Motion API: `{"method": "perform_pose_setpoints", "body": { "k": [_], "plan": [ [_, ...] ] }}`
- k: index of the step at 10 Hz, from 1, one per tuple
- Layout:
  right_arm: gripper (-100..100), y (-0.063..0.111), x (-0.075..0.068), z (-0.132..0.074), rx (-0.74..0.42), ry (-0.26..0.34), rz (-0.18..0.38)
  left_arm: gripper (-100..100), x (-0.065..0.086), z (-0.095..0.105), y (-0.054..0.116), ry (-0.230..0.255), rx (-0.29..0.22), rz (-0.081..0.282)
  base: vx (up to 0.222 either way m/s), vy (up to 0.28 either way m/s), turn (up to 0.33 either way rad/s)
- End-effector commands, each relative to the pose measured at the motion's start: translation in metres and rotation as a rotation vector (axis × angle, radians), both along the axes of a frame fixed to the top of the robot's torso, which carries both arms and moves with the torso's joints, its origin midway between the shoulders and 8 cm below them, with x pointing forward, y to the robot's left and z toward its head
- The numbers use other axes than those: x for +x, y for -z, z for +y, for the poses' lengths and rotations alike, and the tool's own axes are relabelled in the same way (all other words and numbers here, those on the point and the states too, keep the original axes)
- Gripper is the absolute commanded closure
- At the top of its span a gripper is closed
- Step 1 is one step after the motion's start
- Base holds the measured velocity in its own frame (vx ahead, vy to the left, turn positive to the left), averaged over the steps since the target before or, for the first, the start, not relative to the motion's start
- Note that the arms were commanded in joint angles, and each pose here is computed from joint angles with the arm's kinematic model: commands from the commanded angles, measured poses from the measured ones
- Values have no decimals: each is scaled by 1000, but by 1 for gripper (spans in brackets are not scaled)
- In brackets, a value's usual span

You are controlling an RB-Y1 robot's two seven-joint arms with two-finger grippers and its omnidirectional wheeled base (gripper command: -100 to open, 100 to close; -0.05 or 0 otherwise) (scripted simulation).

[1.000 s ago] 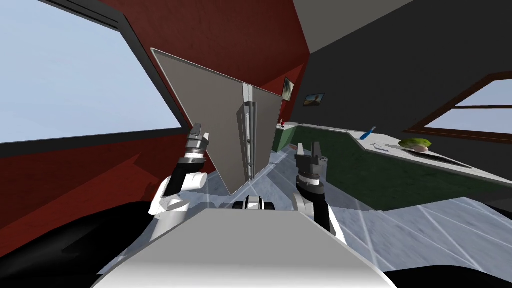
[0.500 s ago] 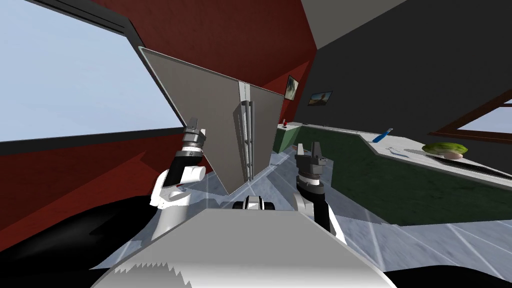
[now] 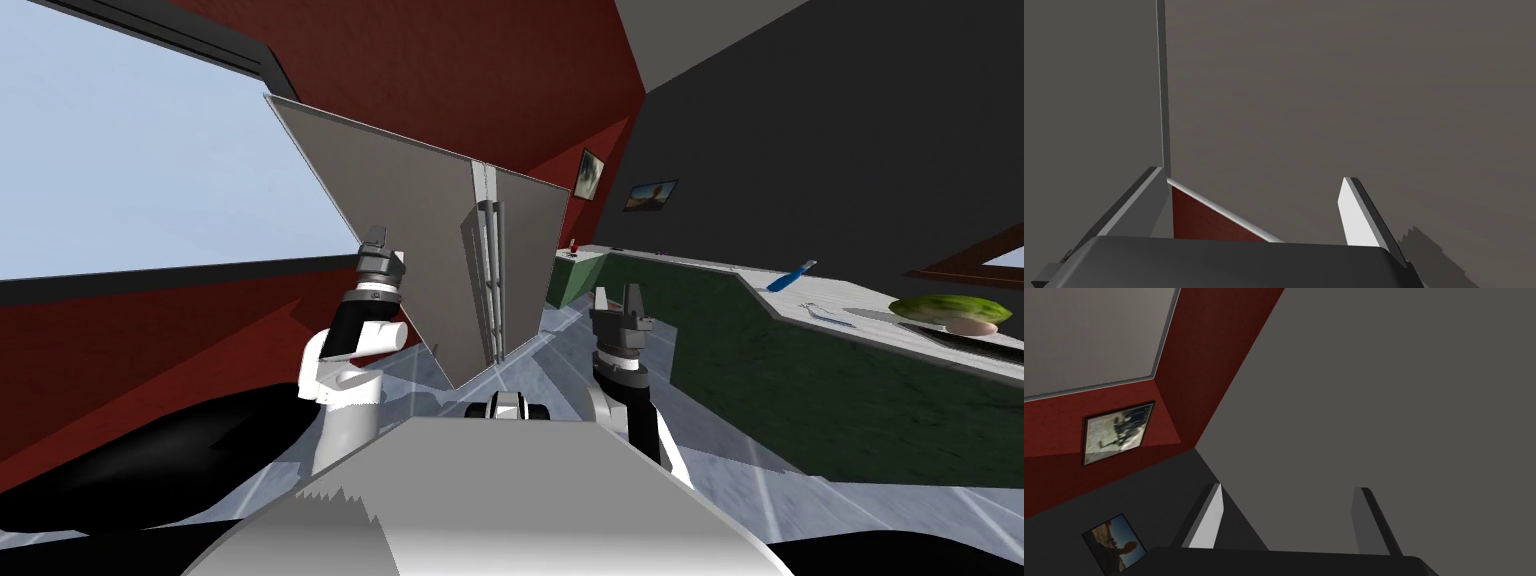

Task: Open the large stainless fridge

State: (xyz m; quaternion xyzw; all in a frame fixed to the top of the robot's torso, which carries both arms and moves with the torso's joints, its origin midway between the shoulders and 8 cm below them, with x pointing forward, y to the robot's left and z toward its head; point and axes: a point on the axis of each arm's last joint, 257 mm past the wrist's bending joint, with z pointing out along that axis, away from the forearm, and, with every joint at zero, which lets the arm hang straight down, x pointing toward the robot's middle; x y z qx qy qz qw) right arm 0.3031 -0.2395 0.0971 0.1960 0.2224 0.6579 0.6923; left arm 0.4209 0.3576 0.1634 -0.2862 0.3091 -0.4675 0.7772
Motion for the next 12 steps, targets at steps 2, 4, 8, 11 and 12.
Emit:
{"method": "perform_pose_setpoints", "body": {
  "k": [2, 4, 8, 11, 12],
  "plan": [
    [0, 0, 0, 0, 0, 0, 0, -100, 5, 17, -12, -37, -37, 15, 33, -96, 53],
    [0, 0, 0, 0, 0, 0, 0, -100, 5, 30, -30, -65, -67, -2, 53, -106, 136],
    [0, 0, 0, 0, 0, 0, 0, -100, 9, 48, -37, -97, -121, 20, 26, -99, 63],
    [0, 0, 0, 0, 0, 0, 0, -100, 9, 63, -48, -121, -172, 23, 30, -81, 83],
    [0, 0, 0, 0, 0, 0, 0, -100, 5, 76, -57, -143, -207, 8, 31, -101, 136]
  ]
}}
